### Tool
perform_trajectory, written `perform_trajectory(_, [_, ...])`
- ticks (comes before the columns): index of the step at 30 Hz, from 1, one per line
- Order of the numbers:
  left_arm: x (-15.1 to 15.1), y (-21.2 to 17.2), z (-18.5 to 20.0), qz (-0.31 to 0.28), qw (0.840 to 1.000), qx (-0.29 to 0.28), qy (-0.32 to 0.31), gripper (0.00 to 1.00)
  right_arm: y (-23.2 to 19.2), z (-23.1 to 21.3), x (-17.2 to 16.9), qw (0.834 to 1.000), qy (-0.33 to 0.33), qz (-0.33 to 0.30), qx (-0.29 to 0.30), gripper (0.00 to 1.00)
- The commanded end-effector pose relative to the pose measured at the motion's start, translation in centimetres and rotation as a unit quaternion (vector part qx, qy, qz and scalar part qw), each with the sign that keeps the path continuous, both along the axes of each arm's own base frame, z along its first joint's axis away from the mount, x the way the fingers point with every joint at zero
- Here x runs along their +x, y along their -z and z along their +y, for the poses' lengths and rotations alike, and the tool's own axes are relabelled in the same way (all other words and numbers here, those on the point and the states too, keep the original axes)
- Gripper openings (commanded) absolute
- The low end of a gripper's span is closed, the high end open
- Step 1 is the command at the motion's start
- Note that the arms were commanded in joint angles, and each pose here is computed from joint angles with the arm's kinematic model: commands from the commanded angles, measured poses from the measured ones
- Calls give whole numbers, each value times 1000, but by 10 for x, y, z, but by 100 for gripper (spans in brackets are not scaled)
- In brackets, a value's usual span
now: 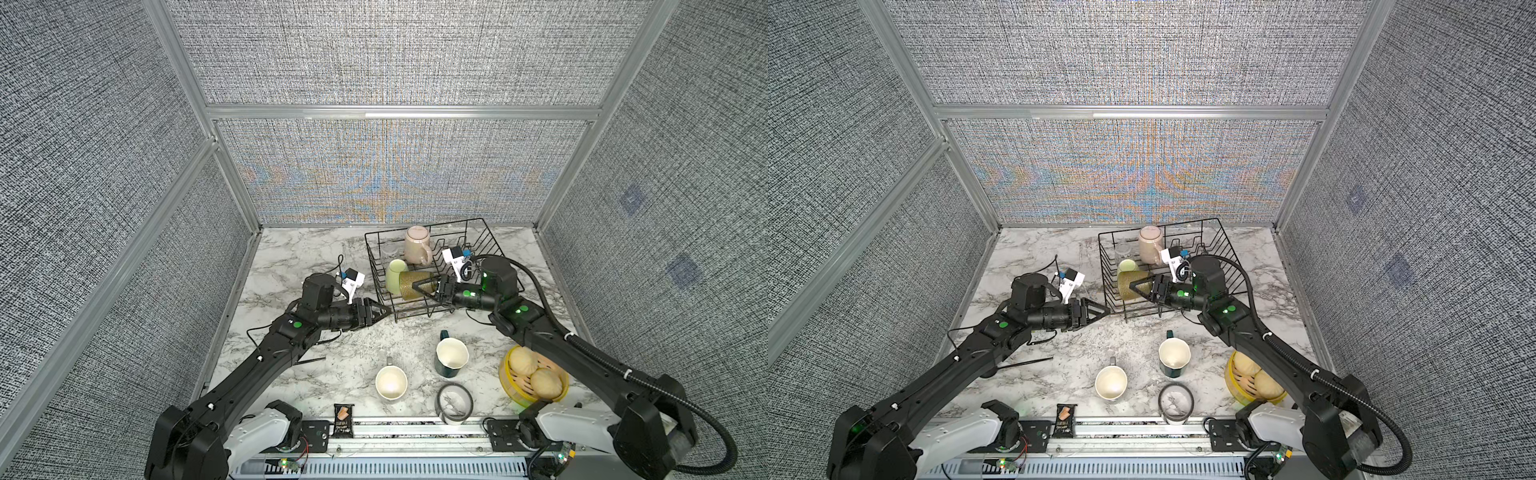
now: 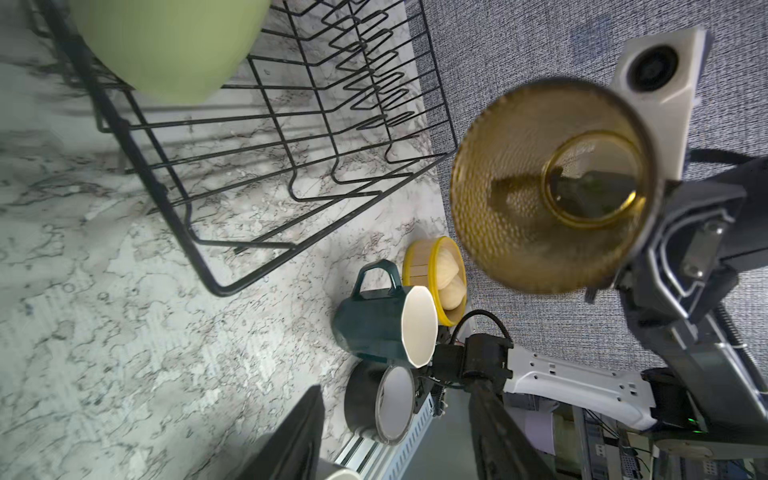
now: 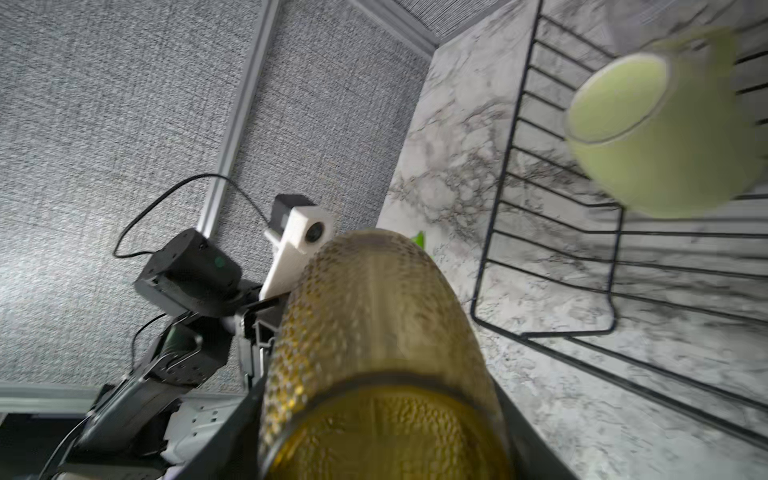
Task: Load the cups into the dish rack
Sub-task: 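Carry the amber glass over the rack with the right gripper while the left withdraws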
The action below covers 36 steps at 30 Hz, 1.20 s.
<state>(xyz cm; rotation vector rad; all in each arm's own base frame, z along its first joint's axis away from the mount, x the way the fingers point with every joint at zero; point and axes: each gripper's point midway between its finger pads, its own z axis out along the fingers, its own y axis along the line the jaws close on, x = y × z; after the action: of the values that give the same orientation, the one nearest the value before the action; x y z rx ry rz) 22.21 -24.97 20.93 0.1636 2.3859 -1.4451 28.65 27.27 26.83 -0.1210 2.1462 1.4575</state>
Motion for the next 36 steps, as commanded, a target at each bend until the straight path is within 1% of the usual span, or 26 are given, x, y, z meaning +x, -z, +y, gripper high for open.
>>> perform_trajectory(1, [-4, 14, 10, 0, 999, 42, -8, 57, 25, -19, 9, 996, 18, -8, -92, 62])
perform_trajectory(2, [-4, 16, 13, 0, 999, 49, -10, 58, 28, -23, 14, 993, 27, -12, -114, 62])
perform_trajectory(3, [-5, 18, 16, -1, 998, 58, -15, 60, 24, -27, 20, 990, 35, -25, -135, 62])
perform_trajectory(4, [-6, 22, 19, 2, 997, 70, -20, 68, 25, -31, 24, 986, 39, -34, -156, 62])
perform_trajectory(6, [-8, 27, 25, 5, 996, 85, -27, 76, 29, -38, 33, 978, 51, -49, -196, 62])
perform_trajectory(10, [-12, 35, 32, 11, 994, 104, -34, 84, 39, -53, 53, 957, 76, -72, -270, 62])
perform_trajectory(17, [-13, 47, 50, 14, 986, 152, -66, 99, 58, -59, 83, 932, 84, -86, -343, 61])
perform_trajectory(22, [-13, 55, 61, 21, 979, 183, -83, 99, 77, -58, 103, 915, 74, -81, -388, 60])
perform_trajectory(25, [-14, 58, 62, 24, 979, 185, -83, 99, 92, -59, 113, 904, 65, -68, -418, 60])
perform_trajectory(29, [-15, 61, 62, 27, 979, 187, -80, 99, 114, -56, 125, 893, 54, -54, -443, 59])
perform_trajectory(36, [-15, 58, 56, 23, 982, 177, -64, 99, 139, -59, 144, 867, 54, -48, -493, 59])
